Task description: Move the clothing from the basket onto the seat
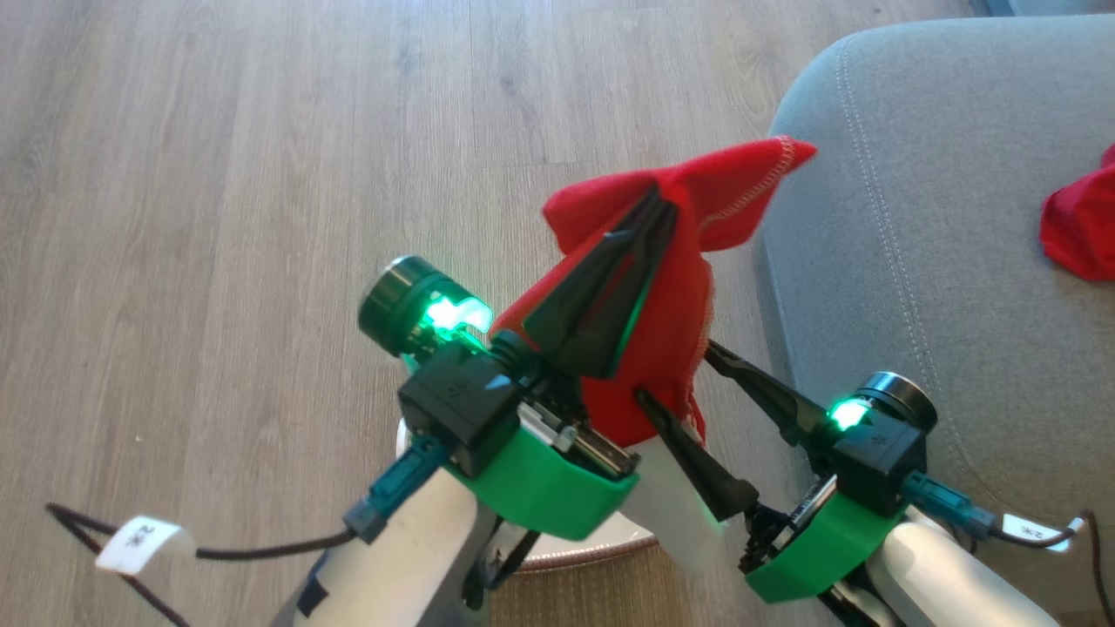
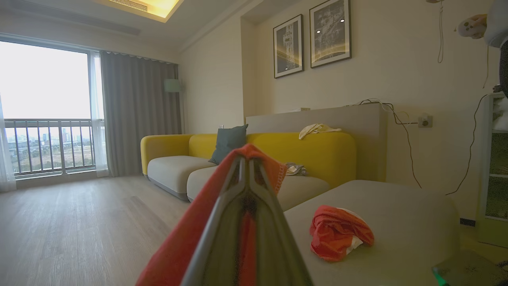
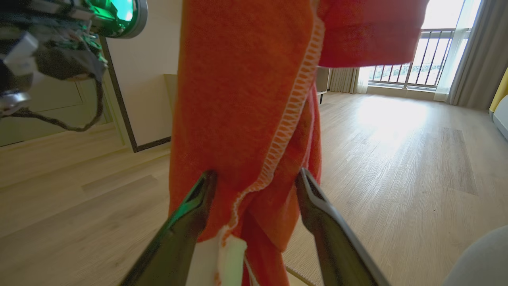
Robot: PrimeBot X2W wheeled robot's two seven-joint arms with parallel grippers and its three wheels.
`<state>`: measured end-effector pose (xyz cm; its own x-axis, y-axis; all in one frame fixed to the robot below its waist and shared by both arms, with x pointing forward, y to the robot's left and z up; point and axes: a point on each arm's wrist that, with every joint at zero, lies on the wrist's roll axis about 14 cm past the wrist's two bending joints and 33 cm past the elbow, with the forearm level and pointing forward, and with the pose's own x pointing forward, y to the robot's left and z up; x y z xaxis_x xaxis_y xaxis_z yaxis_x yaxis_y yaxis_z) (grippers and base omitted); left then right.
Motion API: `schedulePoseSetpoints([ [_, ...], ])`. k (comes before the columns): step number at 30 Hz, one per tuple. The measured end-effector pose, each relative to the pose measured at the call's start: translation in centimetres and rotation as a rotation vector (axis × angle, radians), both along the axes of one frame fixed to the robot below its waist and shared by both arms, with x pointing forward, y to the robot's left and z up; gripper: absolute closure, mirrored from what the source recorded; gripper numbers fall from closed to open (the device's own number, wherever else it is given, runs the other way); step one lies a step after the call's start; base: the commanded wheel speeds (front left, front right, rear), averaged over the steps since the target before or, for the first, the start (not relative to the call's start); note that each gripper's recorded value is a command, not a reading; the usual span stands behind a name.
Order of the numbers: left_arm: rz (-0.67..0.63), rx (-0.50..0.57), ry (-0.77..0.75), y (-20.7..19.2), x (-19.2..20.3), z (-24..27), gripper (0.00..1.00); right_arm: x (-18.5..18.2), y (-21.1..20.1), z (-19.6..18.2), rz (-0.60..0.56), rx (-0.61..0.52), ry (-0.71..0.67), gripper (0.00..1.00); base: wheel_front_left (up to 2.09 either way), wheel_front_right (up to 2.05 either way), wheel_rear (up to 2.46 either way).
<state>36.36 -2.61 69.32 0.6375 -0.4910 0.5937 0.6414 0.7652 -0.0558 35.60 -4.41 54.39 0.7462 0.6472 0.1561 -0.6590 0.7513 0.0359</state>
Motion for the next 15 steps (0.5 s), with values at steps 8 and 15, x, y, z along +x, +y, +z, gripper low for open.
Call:
schedulePoseSetpoints([
  [8,-0.057,0.020,0.000,-1.4,-1.0,-0.4,1.00,0.0,0.4,-0.9,0.028,-0.045,0.006,0.00,0.00,0.00,0.00],
  [15,-0.100,0.037,0.008,-2.4,-1.6,-1.1,1.00,1.0,0.6,-1.4,0.032,-0.084,-0.001,0.00,0.00,0.00,0.00],
])
